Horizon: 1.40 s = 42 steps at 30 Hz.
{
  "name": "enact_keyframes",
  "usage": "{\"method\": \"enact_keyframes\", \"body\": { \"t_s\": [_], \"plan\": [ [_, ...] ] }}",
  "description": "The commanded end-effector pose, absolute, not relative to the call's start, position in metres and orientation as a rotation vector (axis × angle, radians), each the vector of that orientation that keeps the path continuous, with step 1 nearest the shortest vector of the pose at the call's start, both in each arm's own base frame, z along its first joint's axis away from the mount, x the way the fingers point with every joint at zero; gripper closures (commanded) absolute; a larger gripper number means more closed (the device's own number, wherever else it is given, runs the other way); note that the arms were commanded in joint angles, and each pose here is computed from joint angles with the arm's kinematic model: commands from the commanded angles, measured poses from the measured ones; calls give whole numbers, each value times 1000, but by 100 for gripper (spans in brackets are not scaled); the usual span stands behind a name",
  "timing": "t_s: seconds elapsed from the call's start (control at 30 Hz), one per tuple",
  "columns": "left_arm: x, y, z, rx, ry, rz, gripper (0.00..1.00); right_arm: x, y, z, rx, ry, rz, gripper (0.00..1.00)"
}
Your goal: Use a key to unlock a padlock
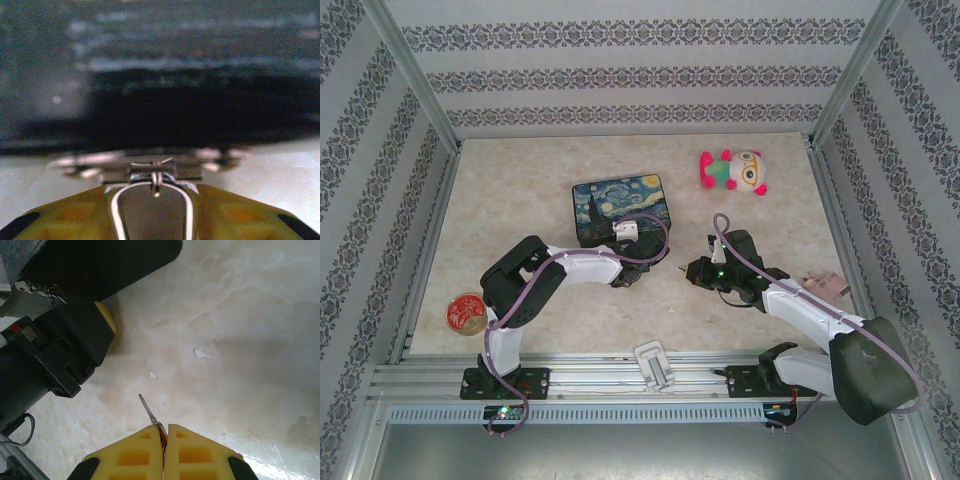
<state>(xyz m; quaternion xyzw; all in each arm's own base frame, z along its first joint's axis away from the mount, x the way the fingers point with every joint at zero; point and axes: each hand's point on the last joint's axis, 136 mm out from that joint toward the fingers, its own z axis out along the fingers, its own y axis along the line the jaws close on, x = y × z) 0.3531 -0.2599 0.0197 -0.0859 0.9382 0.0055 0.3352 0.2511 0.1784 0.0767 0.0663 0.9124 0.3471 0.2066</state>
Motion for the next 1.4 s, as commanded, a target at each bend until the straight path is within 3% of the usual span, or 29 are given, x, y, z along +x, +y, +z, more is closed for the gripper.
{"method": "enact_keyframes", "body": {
  "t_s": [0.0, 0.13, 0.5, 0.8, 1.37],
  "plan": [
    [360, -259, 14, -244, 2452, 25, 58, 260, 182, 88, 169, 2500, 993, 100],
    [362, -259, 12, -248, 2451, 28, 59, 260, 182, 89, 171, 2498, 994, 100],
    [361, -262, 5, -266, 2480, -23, 77, 261, 182, 85, 165, 2504, 988, 100],
    [358, -292, 14, -275, 2505, -270, 93, 267, 182, 79, 192, 2437, 1006, 100],
    [352, -344, 20, -402, 2460, -734, 89, 273, 214, 43, 152, 2408, 991, 100]
  ]
}}
